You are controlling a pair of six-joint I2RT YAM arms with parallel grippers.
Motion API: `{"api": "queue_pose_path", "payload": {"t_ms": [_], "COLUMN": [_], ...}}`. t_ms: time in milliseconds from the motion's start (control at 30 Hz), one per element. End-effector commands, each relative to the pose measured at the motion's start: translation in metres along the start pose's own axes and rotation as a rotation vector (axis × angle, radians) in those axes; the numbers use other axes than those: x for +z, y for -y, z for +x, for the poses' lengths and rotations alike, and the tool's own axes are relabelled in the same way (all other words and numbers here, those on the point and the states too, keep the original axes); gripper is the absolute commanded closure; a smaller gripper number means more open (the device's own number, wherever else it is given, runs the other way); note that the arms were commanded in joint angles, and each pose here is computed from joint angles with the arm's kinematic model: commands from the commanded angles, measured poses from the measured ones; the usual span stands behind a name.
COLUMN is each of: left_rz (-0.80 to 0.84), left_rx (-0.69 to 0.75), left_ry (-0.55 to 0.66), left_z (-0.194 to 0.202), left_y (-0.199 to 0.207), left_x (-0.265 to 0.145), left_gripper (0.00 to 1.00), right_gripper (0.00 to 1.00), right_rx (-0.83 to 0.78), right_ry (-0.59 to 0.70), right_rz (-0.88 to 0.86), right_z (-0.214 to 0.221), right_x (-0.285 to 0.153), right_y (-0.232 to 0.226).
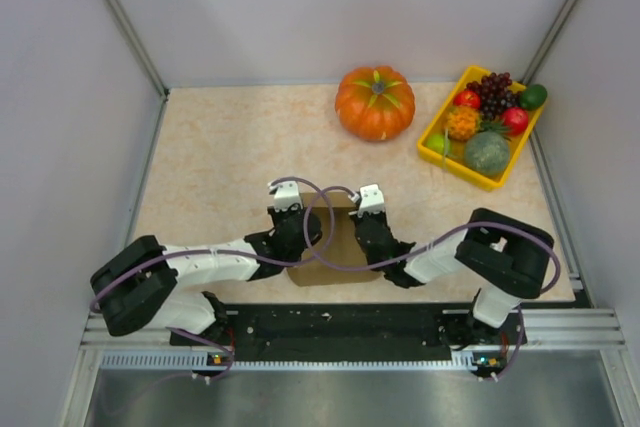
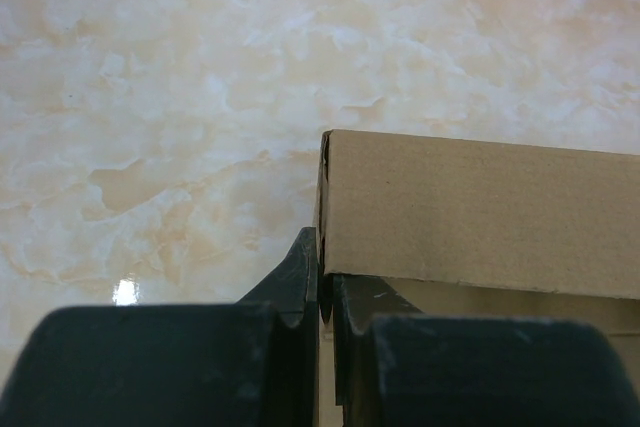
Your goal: Fold the paper box
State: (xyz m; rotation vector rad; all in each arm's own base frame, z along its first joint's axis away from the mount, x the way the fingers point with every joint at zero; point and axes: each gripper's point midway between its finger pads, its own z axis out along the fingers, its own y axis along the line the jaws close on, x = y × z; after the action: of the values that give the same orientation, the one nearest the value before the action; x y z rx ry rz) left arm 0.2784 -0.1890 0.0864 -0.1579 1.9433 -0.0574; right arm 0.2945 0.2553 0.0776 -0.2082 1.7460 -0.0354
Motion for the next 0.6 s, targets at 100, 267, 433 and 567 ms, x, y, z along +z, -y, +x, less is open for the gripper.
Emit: {"api": "queue_pose_path", "payload": {"t_ms": [100,267,433,567], "left_rz": [0.049,0.057,0.040,-0.004], "left_rx": [-0.102,-0.113,-0.121,-0.118], "left_ry": [0.063,0.065,0.067,0.070], "left_z": [-0.025,-0.027,-0.027,-0.027], "left_y": [0.012,0.014,0.015,0.015], "left_x": [-0.007,-0.007,-0.005,0.000], "left_gripper": [1.00,1.00,1.00,1.00], "right_gripper": [0.86,1.00,1.00,1.00], "right_rx": [0.046,0.033,0.055,0.074], "right_ry": [0.016,0.014,0.000,-0.072], "right_rz": [-0.220,-0.153,0.345,0.373], "right_z": [-0.012,-0.011,-0.010,-0.008], "right_x": [-0.007,0.005,0.010,0.008], "right_y": [0.006,0.003,0.025,0.002]}}
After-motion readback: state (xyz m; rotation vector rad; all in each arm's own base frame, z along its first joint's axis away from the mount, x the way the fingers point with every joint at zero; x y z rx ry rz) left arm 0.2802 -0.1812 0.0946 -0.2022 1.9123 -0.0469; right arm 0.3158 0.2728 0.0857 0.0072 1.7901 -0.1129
